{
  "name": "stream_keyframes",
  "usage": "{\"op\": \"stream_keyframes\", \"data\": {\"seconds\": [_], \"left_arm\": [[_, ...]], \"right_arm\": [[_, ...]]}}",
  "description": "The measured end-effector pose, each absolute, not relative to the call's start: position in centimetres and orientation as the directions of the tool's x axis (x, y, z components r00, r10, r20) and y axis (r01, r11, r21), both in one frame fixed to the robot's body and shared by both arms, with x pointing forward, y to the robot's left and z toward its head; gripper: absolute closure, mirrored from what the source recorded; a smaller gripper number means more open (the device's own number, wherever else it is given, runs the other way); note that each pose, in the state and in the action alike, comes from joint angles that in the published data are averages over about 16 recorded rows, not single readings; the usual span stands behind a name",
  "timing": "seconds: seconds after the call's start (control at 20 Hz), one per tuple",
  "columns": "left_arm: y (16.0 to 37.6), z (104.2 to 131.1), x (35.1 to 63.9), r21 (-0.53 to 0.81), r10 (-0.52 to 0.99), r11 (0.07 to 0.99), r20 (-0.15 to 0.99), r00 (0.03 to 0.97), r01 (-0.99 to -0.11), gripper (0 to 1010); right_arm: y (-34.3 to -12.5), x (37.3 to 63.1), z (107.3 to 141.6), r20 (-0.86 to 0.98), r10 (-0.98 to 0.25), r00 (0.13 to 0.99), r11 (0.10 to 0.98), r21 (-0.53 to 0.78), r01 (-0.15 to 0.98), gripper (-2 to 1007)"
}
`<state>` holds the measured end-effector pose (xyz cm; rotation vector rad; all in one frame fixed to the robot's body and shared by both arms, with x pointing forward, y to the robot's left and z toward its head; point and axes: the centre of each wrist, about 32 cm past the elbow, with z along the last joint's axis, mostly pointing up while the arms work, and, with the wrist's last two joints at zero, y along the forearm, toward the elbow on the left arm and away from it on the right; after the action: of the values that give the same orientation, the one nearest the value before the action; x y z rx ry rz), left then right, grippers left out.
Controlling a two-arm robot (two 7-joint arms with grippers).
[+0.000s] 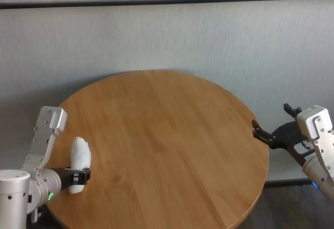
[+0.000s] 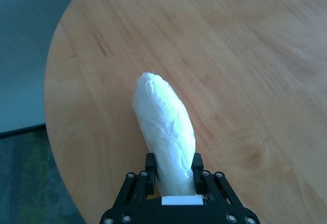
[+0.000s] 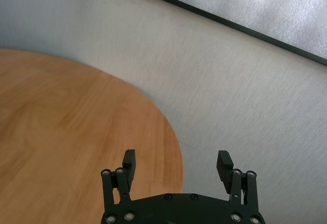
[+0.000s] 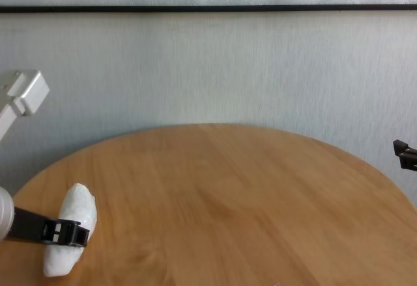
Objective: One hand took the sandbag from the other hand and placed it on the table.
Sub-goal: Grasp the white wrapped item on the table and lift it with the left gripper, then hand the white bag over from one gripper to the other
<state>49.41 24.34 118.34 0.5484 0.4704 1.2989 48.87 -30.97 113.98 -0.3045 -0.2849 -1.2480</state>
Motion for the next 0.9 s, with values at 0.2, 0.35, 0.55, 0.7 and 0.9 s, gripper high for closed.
{"op": "stream_keyframes", "data": {"seconds": [0.2,0.35,0.55,0.7,0.9], "left_arm": [[24.34,118.34,49.41,0.621,0.978,0.176,-0.020,0.209,-0.764,589],[24.34,118.34,49.41,0.621,0.978,0.176,-0.020,0.209,-0.764,609],[24.34,118.34,49.41,0.621,0.978,0.176,-0.020,0.209,-0.764,629],[24.34,118.34,49.41,0.621,0.978,0.176,-0.020,0.209,-0.764,640],[24.34,118.34,49.41,0.621,0.978,0.176,-0.020,0.209,-0.764,648]], "right_arm": [[-30.97,48.87,113.98,0.374,-0.880,0.292,0.287,-0.070,0.955,5],[-30.97,48.87,113.98,0.374,-0.880,0.292,0.287,-0.070,0.955,5],[-30.97,48.87,113.98,0.374,-0.880,0.292,0.287,-0.070,0.955,5],[-30.97,48.87,113.98,0.374,-0.880,0.292,0.287,-0.070,0.955,5],[-30.97,48.87,113.98,0.374,-0.880,0.292,0.287,-0.070,0.955,5]]}}
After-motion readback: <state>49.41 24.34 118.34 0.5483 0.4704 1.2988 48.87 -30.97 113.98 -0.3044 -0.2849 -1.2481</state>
